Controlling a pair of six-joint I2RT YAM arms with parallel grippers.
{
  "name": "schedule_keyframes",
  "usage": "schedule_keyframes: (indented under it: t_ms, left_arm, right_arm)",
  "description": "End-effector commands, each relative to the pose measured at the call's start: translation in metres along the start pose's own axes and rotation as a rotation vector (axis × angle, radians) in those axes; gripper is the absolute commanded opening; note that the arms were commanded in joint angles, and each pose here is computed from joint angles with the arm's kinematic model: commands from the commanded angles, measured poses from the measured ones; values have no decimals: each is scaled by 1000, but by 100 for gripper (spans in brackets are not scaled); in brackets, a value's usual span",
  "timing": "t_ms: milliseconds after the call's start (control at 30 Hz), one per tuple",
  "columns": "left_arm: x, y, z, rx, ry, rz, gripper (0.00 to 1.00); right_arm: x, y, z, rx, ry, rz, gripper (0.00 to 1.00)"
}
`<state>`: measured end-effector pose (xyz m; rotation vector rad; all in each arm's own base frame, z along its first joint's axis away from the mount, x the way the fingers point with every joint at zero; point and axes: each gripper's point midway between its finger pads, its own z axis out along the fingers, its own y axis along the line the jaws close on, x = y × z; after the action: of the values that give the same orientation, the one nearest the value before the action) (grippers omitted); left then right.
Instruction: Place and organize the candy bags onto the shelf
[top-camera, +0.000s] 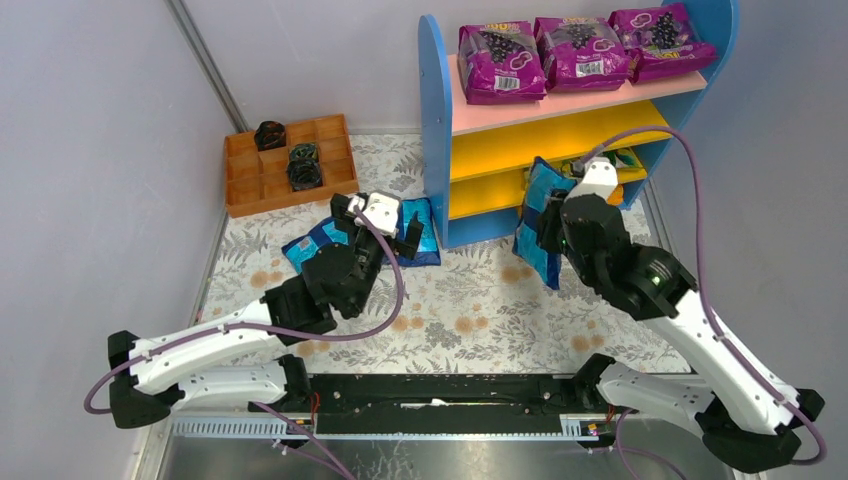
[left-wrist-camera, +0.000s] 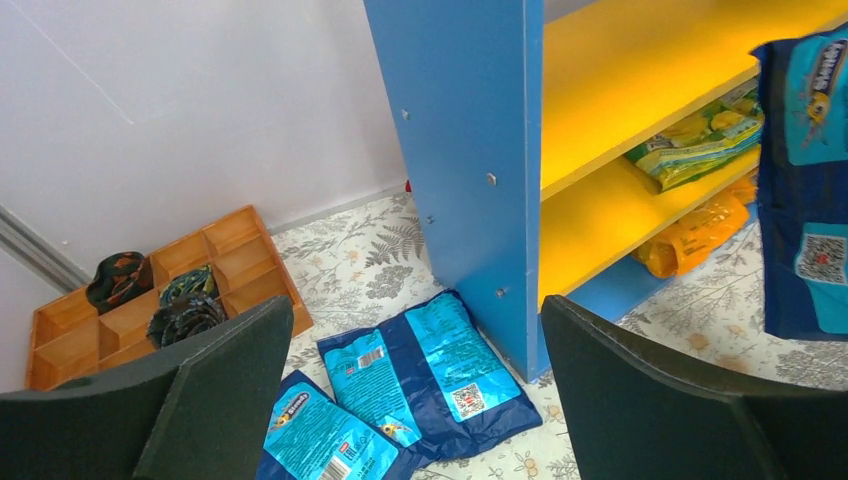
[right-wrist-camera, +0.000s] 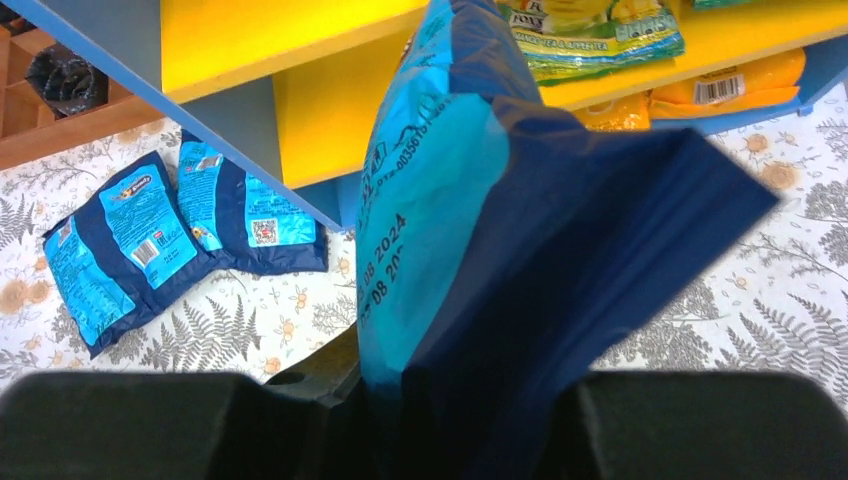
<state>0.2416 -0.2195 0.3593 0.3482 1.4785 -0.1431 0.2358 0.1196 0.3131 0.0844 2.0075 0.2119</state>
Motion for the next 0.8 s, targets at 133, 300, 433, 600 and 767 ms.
schedule_keyframes:
  t_ms: [133,300,433,600,767]
  left_arm:
    - [-2,6,4,-47,-9,21,99]
    - [3,2,7,-49,5,44,99]
    - [8,-2,9,-45,19,67,99]
    - [10,-4,10,-40,23,72,99]
    - [9,-4,10,-36,24,71,99]
  right_arm:
    - [-74,31,36,-337,-69,312,7]
    - [-86,35,29,-555,-27,454,8]
    - [-104,10,18,-736,-35,639,7]
    - [-108,-25,-2,-767,-52,779,8]
    - [-110,-30,-6,-757,-64,821,8]
